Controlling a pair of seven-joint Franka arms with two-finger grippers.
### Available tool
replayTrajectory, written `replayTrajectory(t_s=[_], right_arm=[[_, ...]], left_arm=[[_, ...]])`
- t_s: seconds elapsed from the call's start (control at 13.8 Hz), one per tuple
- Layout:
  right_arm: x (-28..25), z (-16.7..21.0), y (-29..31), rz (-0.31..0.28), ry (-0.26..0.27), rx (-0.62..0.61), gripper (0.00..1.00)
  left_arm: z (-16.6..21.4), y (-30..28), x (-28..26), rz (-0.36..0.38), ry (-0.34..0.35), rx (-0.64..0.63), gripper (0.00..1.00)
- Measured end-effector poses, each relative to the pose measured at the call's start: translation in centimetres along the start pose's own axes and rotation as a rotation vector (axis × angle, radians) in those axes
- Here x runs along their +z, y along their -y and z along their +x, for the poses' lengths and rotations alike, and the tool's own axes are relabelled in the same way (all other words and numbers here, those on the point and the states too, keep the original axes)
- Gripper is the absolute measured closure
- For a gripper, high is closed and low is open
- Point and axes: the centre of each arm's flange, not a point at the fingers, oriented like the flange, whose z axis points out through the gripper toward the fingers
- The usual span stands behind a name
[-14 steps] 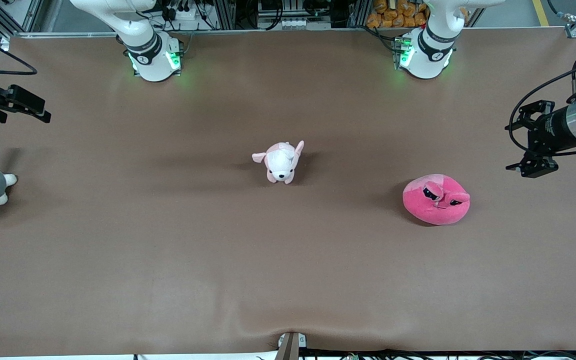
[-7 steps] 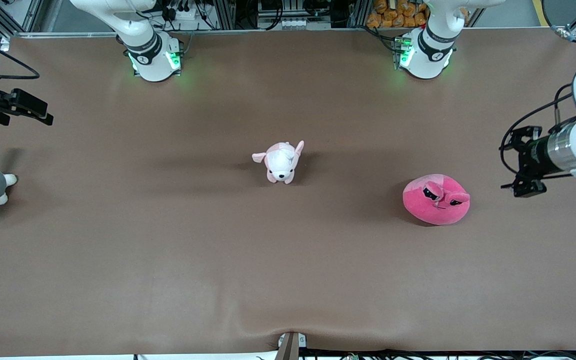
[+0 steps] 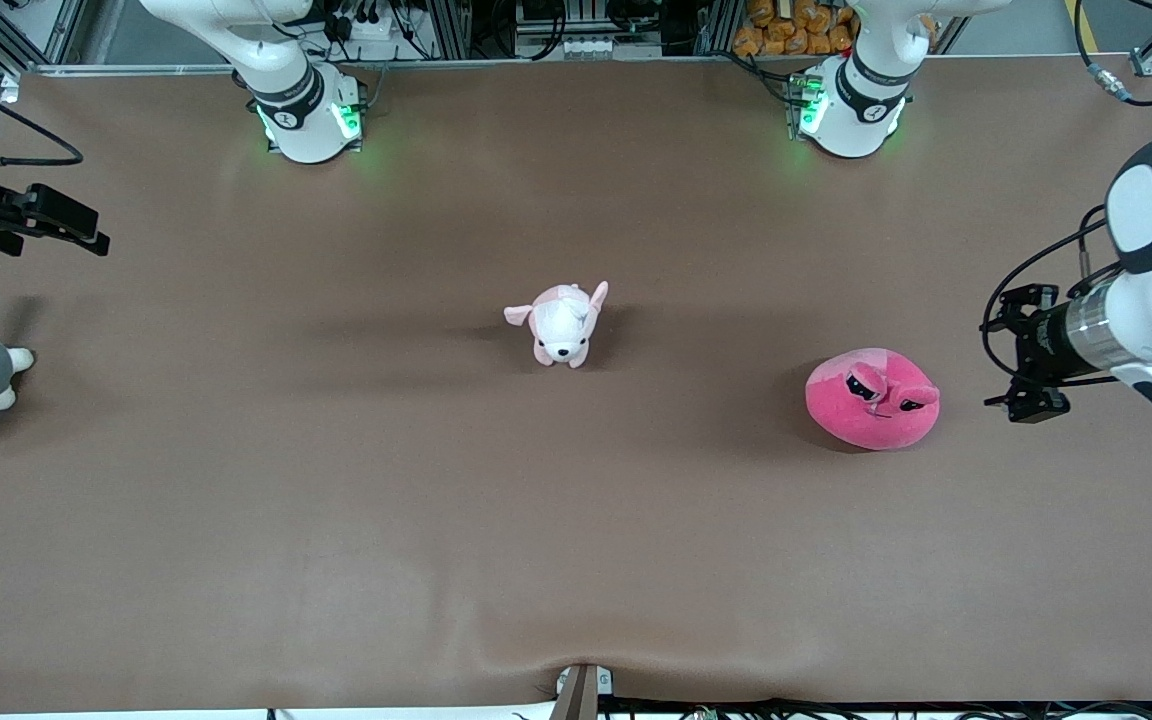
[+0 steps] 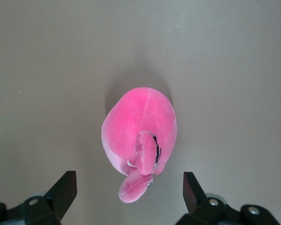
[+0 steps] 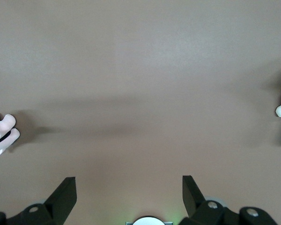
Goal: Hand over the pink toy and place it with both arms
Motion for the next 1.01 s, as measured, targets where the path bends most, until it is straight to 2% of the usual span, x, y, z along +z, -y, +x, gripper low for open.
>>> replayTrajectory(t_s=[0.29, 0.51, 1.01], right_arm=[[0.1, 0.1, 0.0, 0.000, 0.002, -0.001, 0.00], [0.1, 0.1, 0.1, 0.000, 0.002, -0.002, 0.00], [0.2, 0.1, 0.5, -0.001, 0.002, -0.009, 0.00]], left_arm=[[-0.2, -0.6, 3.9, -0.005, 0.004, 0.000, 0.00], [-0.5, -1.5, 6.0, -0.006, 0.041, -0.012, 0.00], [-1.6, -1.7, 9.8, 0.009, 0.045, 0.001, 0.02]])
